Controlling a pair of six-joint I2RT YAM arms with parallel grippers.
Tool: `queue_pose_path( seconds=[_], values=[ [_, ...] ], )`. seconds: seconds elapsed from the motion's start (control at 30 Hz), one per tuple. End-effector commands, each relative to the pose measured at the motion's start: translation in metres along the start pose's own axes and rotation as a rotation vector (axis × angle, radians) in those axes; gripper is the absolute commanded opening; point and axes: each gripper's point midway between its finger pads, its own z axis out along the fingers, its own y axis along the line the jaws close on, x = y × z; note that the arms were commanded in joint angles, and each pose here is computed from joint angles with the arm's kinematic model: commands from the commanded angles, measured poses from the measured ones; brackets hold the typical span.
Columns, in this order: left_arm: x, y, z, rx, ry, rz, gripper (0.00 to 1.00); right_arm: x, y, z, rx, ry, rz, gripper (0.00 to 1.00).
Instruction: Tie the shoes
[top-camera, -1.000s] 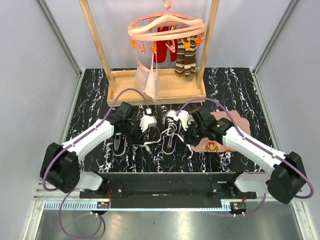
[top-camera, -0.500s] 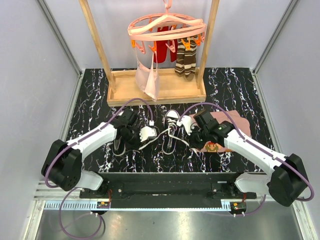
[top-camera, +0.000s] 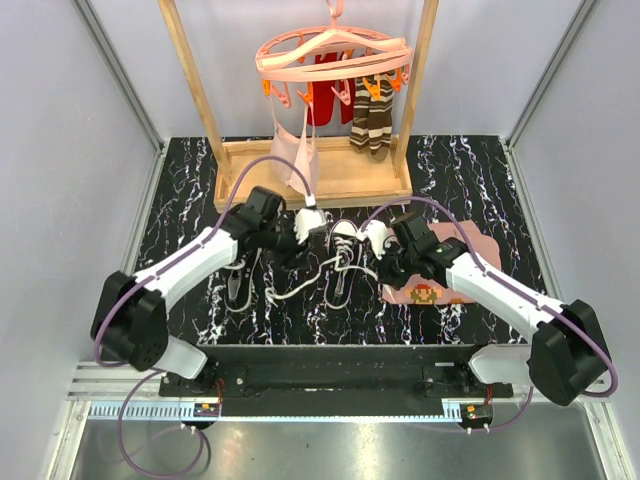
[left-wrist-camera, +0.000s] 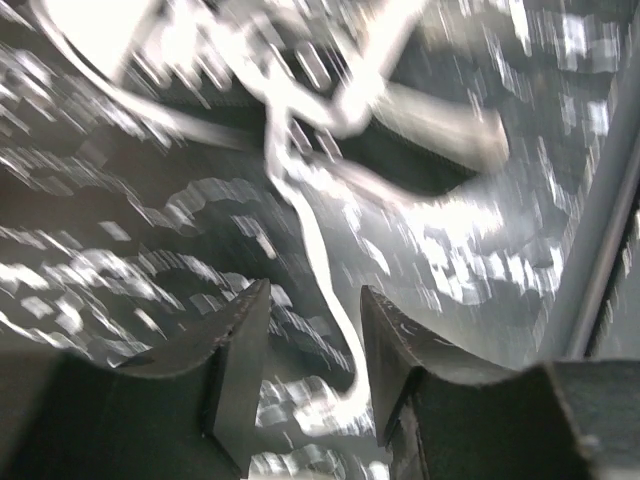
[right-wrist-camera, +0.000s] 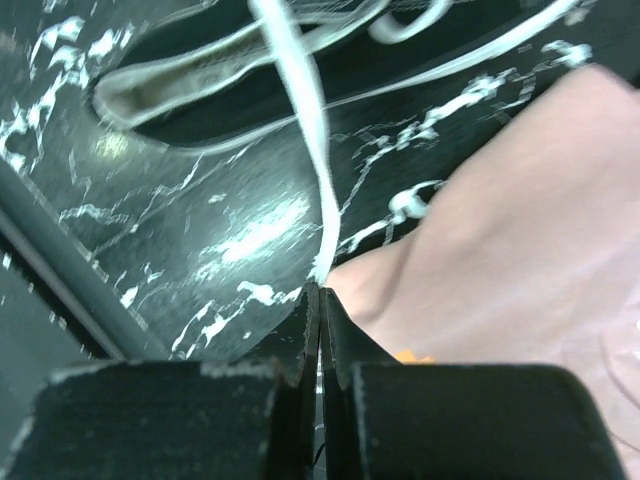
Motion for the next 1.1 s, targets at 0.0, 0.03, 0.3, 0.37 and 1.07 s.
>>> queue_pose_path(
  seconds=[0.0,0.03,0.3,0.37,1.07],
  values=[
    [-0.076,0.037,0.02,-0.045,-0.185,-0.063,0.44,-0.028,-0.011,-0.001,0.022,-0.124,0.053,0.0],
    [-0.078,0.042,0.026,-0.048,-0.185,-0.092,0.43,-0.027,-0.01,0.002,0.008,-0.121,0.06,0.0],
    [-0.089,0.058,0.062,-0.037,-0.19,-0.164,0.41,-0.038,-0.006,0.017,-0.06,-0.128,0.1,0.0],
    [-0.089,0.058,0.067,-0.033,-0.183,-0.158,0.4,-0.039,-0.006,0.022,-0.079,-0.123,0.113,0.0],
    [-0.08,0.061,0.097,0.0,-0.139,-0.206,0.34,-0.046,-0.006,0.033,-0.13,-0.141,0.178,0.0]
  ],
)
